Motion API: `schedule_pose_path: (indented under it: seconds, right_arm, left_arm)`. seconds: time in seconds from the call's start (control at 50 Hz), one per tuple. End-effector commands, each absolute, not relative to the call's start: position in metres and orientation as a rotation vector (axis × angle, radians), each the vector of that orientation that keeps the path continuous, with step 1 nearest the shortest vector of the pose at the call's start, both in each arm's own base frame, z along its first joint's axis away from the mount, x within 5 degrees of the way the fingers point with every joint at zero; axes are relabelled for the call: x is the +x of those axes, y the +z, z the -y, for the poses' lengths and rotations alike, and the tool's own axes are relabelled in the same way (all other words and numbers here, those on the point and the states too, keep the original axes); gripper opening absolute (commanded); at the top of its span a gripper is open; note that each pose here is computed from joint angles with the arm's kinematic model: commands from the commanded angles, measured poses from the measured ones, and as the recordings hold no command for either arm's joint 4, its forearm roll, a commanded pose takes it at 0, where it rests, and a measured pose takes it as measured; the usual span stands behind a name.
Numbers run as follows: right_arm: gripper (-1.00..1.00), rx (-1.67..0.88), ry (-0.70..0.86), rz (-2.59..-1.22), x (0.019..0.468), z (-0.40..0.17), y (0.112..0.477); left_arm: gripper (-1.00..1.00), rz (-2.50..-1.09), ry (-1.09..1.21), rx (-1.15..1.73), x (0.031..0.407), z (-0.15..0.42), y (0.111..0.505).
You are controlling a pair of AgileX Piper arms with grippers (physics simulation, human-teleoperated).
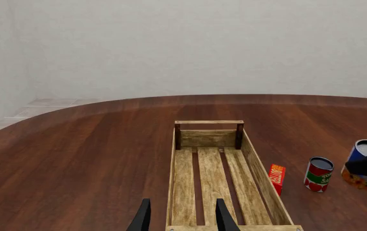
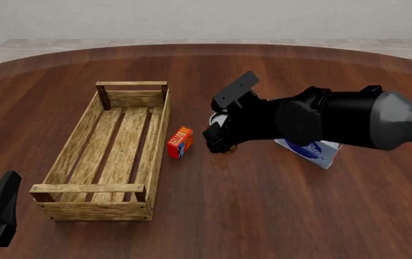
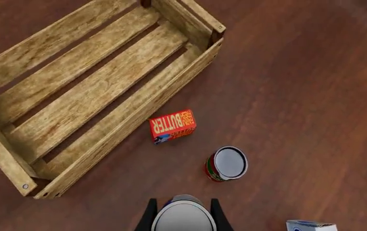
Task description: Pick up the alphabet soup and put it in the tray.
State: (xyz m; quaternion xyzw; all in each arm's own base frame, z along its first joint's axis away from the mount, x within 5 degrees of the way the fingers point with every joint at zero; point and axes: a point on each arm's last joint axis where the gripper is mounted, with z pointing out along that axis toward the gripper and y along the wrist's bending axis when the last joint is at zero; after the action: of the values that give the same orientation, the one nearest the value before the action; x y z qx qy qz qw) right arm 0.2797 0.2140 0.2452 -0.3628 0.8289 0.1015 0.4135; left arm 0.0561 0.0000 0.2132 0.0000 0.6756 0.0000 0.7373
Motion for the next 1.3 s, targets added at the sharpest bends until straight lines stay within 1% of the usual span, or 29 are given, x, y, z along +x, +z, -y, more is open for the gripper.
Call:
schedule_pose_path:
  seconds: [0.02,0.54,1.0,1.3]
  right_arm:
    - [-1.0,-0.923,0.283,-2.051,0.29,-0.236,0.261]
    - [-1.0,-0.983,0.311,-1.972,0.307,-0.279,0.284]
    - [-1.0,-1.04,0.361,-1.914,0.302,-0.318,0.292]
    - [-1.0,-1.077,0.386,-1.892,0.301,-0.344,0.287]
  left_arm:
    - [1.0,-1.484,0.0,0.0,0.056,0.0,0.213]
    - [1.0,-1.484,0.0,0.0,0.056,0.0,0.213]
    - [1.0,-1.484,0.0,0.0,0.056,0.0,0.213]
    - [1.0,-1.484,0.0,0.0,0.056,0.0,0.213]
